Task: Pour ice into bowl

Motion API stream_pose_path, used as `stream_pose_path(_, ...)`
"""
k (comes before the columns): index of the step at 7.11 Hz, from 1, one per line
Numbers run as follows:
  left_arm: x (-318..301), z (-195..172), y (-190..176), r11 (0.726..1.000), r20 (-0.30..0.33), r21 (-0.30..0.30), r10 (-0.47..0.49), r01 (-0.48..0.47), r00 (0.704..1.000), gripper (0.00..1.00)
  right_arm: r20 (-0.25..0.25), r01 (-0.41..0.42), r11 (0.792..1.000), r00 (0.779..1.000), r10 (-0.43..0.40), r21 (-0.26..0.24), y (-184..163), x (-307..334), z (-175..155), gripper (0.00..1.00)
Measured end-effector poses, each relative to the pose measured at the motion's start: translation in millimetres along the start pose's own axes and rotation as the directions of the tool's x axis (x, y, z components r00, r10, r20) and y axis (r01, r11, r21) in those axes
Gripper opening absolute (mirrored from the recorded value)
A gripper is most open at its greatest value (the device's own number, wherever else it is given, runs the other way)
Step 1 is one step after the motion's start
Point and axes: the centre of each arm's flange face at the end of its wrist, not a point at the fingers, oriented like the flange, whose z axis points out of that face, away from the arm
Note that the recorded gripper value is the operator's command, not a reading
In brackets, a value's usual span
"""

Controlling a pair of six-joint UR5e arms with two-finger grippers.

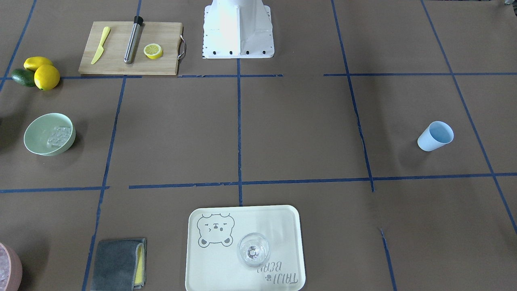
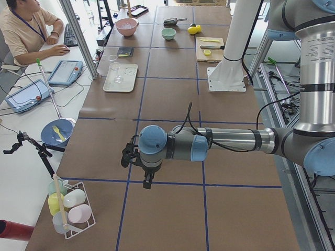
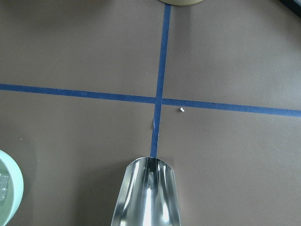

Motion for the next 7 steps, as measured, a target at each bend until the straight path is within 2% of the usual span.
stream_pose_path(7, 0.3, 0.4, -0.4, 1.0, -0.002, 0.002, 0.003, -0.003, 1.0, 1.0, -0.001, -0.009, 1.0, 1.0, 0.009, -0.013, -0.6, -8.8, 8.0, 1.0)
